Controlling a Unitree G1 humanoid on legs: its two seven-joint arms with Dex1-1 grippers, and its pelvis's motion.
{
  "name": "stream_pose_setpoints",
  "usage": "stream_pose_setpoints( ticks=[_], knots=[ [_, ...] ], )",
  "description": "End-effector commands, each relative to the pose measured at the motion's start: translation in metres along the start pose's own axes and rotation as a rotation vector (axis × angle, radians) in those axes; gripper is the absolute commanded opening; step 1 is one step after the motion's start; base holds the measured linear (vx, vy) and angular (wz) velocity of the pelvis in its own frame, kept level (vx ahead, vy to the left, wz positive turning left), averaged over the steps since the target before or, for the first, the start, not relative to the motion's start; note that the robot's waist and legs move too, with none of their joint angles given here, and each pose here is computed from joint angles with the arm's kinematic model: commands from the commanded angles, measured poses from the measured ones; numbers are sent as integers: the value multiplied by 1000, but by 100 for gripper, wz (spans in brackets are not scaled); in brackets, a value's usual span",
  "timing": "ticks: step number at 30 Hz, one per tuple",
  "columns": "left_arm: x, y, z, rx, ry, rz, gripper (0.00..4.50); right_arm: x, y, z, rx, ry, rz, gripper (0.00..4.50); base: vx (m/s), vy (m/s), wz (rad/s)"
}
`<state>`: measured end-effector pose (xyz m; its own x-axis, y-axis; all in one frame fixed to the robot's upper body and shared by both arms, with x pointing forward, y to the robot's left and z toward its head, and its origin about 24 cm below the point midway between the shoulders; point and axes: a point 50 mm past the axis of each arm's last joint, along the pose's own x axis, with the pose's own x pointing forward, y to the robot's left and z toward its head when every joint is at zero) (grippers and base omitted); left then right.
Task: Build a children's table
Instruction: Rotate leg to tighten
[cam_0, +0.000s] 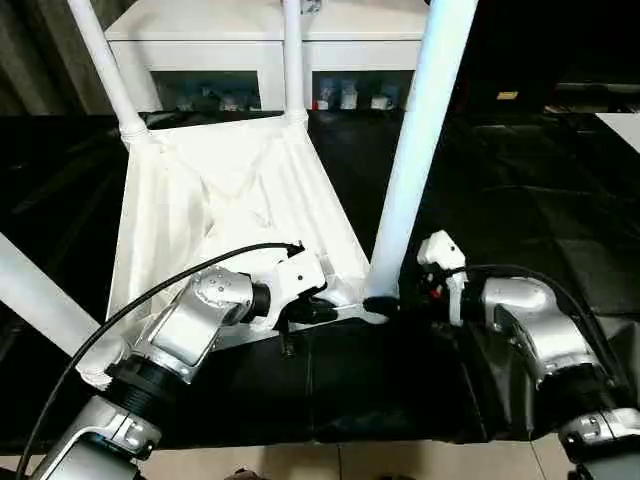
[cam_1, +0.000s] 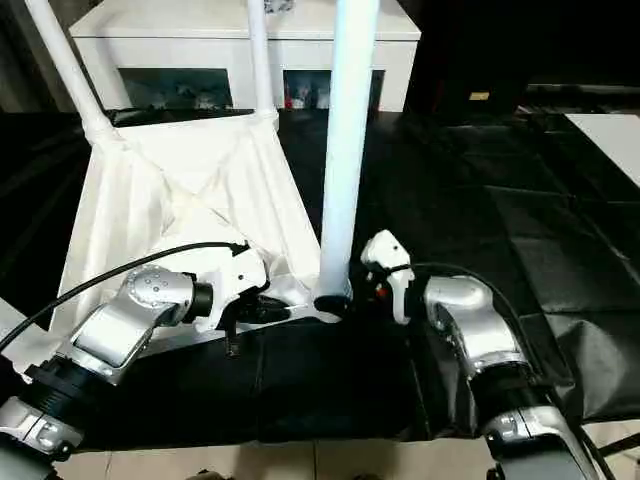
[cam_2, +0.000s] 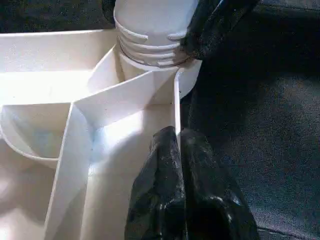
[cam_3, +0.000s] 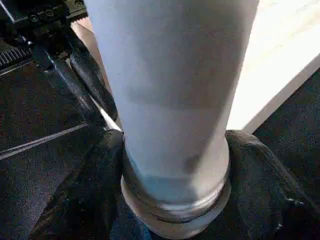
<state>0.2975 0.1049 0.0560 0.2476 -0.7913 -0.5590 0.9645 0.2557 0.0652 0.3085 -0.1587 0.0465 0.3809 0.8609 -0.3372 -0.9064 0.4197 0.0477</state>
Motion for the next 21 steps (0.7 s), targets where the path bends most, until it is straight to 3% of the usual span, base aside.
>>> stream_pose_setpoints(
  ticks=[1, 7, 8, 10, 12, 18, 21],
  knots=[
    [5, -7, -5, -6, 33, -45, 0, 0, -4, 7, -15, -11, -10, 274, 0, 0, 0],
    [6, -5, -11, -19, 62, -15, 0, 1, -4, -4, -15, 43, -44, 269, 0, 0, 0],
    [11, 0, -10, -45, 68, 60, 0, 7, -13, -11, 16, 59, -211, 269, 0, 0, 0],
    [15, 3, -10, -57, 65, 101, 0, 10, -17, -13, 49, 48, -295, 268, 0, 0, 0],
    [30, 18, 0, -159, 32, 291, 0, 27, -21, -17, 208, -28, -557, 267, 0, 0, 0],
    [46, 28, 10, -212, 25, 449, 0, 52, -18, -18, 294, -27, -768, 267, -9, 1, 0],
    [53, 29, 15, -212, 25, 489, 0, 71, -11, -11, 326, -34, -824, 267, 0, 0, 0]
  ],
)
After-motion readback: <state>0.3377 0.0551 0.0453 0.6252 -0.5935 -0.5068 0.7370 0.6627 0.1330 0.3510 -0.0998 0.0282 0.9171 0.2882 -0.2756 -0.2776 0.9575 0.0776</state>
